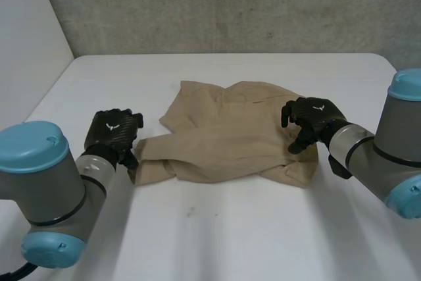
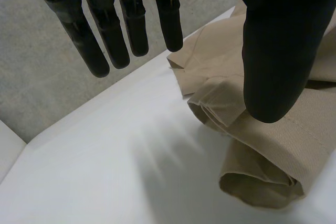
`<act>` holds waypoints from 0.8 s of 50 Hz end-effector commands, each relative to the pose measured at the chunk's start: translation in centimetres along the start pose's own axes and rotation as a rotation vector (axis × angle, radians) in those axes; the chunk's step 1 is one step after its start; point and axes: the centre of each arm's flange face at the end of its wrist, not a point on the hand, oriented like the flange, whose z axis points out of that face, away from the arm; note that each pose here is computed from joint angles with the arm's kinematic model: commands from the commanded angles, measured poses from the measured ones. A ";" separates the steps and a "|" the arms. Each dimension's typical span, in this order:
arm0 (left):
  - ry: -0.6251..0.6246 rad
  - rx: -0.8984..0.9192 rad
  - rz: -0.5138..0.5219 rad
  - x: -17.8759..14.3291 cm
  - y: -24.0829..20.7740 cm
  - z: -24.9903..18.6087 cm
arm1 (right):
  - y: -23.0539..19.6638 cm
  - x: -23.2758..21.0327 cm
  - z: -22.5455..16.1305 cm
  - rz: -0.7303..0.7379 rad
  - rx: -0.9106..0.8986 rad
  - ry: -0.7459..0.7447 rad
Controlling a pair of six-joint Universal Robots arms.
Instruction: Fold the shorts.
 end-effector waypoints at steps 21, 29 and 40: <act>0.003 0.001 0.001 0.1 0.0 0.0 | 4.9 -0.5 3.2 0.040 -0.109 -0.030; 0.017 0.008 -0.001 0.3 -0.1 0.0 | 3.2 -0.5 2.5 0.028 -0.062 -0.025; 0.136 0.040 -0.007 1.1 -0.5 0.1 | -2.2 -1.6 -1.2 -0.066 0.091 -0.042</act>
